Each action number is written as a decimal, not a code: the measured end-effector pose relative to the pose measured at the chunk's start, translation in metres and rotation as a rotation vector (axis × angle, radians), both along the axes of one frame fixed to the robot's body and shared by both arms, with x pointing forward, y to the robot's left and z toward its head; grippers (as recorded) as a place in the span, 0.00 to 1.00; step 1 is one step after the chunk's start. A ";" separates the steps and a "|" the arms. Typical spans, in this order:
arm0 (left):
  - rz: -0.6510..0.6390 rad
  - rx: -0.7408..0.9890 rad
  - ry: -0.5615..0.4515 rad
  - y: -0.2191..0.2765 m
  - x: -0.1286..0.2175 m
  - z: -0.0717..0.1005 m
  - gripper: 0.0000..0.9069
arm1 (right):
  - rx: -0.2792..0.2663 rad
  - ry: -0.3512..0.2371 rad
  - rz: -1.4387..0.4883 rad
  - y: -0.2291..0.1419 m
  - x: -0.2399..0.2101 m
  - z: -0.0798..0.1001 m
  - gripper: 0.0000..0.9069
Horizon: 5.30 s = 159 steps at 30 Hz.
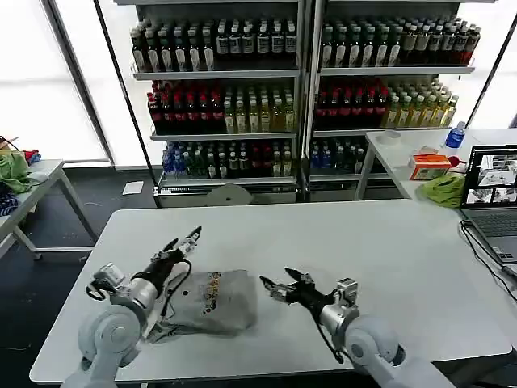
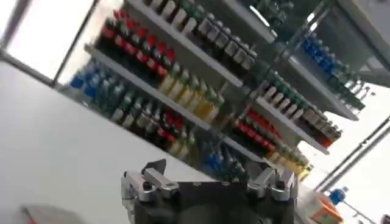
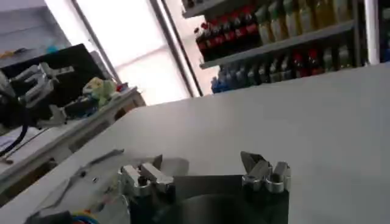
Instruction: Fold and organize the clothes.
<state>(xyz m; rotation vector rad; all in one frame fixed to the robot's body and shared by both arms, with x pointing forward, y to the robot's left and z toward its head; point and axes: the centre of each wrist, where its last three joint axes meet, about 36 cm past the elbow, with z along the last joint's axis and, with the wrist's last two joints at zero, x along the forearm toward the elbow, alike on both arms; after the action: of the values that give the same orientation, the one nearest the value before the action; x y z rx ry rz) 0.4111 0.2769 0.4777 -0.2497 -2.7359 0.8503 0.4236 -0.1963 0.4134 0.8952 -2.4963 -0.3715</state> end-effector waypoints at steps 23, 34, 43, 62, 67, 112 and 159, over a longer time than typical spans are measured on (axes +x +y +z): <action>0.082 0.134 -0.042 0.038 -0.019 -0.016 1.00 | 0.065 0.170 0.101 0.062 -0.007 -0.032 0.00; 0.093 0.145 -0.035 0.043 -0.022 -0.021 1.00 | 0.092 0.137 0.085 0.067 0.002 -0.031 0.00; 0.104 0.159 -0.028 0.051 -0.025 -0.024 1.00 | -0.006 0.066 0.053 0.038 0.001 -0.023 0.00; 0.082 0.164 -0.035 0.045 -0.030 -0.018 1.00 | -0.370 -0.039 -0.097 -0.081 -0.016 0.002 1.00; 0.084 0.165 -0.036 0.048 -0.030 -0.016 1.00 | -0.420 -0.075 -0.163 -0.104 -0.015 0.015 1.00; 0.094 0.129 -0.019 0.042 -0.050 -0.027 1.00 | -0.296 -0.101 -0.215 0.049 -0.044 -0.016 1.00; 0.139 0.497 -0.458 0.023 -0.119 -0.058 1.00 | -0.198 -0.557 -0.449 -0.106 -0.108 -0.024 1.00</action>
<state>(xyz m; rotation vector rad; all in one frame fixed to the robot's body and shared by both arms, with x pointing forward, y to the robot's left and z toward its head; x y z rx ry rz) 0.2920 0.2998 0.4192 -0.1669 -3.3078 0.1184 0.3151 -0.3028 0.3889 0.3795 -3.1812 0.0010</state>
